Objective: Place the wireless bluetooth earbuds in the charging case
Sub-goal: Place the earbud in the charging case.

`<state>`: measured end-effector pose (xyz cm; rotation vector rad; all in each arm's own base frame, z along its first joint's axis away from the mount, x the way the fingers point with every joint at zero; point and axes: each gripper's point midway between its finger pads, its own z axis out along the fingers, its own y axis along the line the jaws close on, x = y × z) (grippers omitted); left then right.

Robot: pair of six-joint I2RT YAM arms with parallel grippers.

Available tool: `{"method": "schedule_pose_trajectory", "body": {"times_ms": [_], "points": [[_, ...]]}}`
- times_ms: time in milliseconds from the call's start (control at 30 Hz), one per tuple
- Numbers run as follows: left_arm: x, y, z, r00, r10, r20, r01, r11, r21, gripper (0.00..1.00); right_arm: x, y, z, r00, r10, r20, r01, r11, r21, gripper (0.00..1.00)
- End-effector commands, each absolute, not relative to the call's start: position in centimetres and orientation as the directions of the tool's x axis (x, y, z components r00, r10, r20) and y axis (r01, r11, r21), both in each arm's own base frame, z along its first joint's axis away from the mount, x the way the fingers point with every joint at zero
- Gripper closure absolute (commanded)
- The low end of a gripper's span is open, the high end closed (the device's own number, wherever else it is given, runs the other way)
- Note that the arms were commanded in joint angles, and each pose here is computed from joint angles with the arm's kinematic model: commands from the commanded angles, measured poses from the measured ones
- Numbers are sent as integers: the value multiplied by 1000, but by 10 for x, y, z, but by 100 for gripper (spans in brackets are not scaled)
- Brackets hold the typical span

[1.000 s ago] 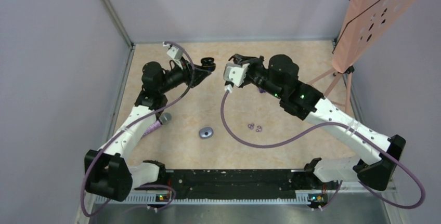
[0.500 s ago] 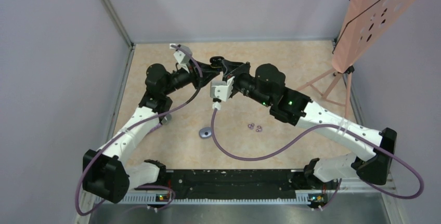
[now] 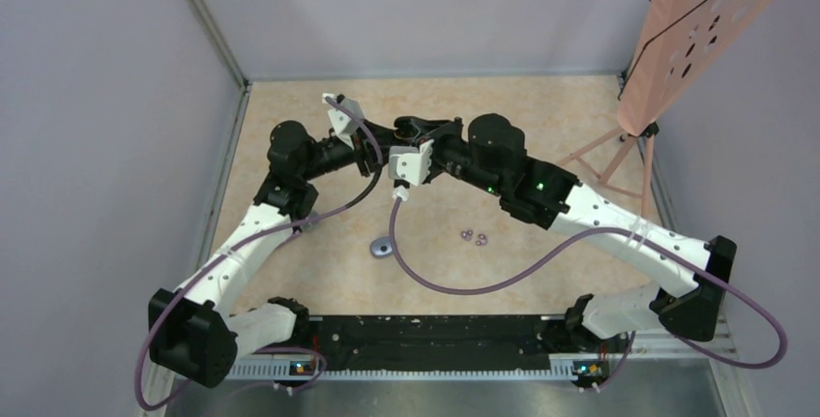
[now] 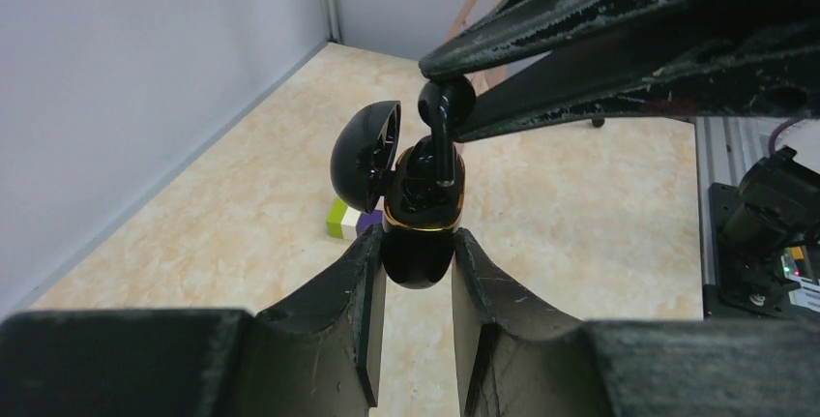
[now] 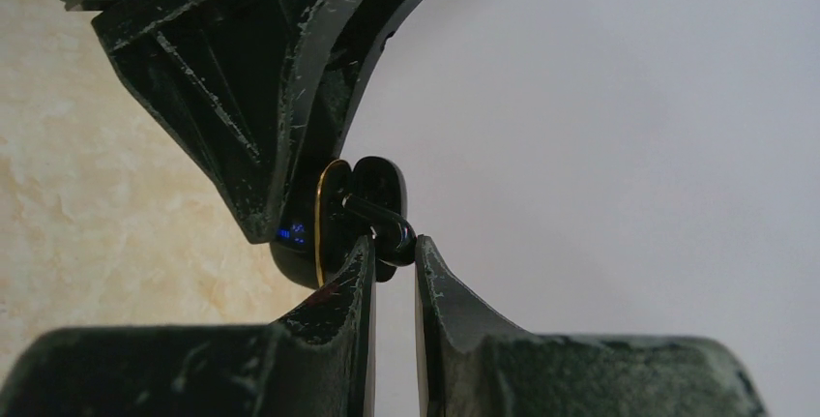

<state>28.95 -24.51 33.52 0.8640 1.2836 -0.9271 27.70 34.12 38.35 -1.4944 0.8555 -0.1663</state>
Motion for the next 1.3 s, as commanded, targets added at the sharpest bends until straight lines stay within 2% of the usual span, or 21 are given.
{"method": "schedule_pose_trajectory", "body": {"times_ms": [0,367,733,1267], "points": [[271,-249,355,125,-90,-988,943,321,90,100,272,342,417,715,-550,-432,-392,196,-899,100],[265,-251,363,133,-101,-986,951,292,99,100,272,346,401,724,-568,-391,-399,118,-909,100],[263,-251,365,129,-109,-986,954,287,93,100,271,350,395,729,-562,-391,-412,96,-906,100],[270,-250,366,131,-114,-985,944,317,89,100,264,356,381,751,-541,-379,-434,28,-900,100]]}}
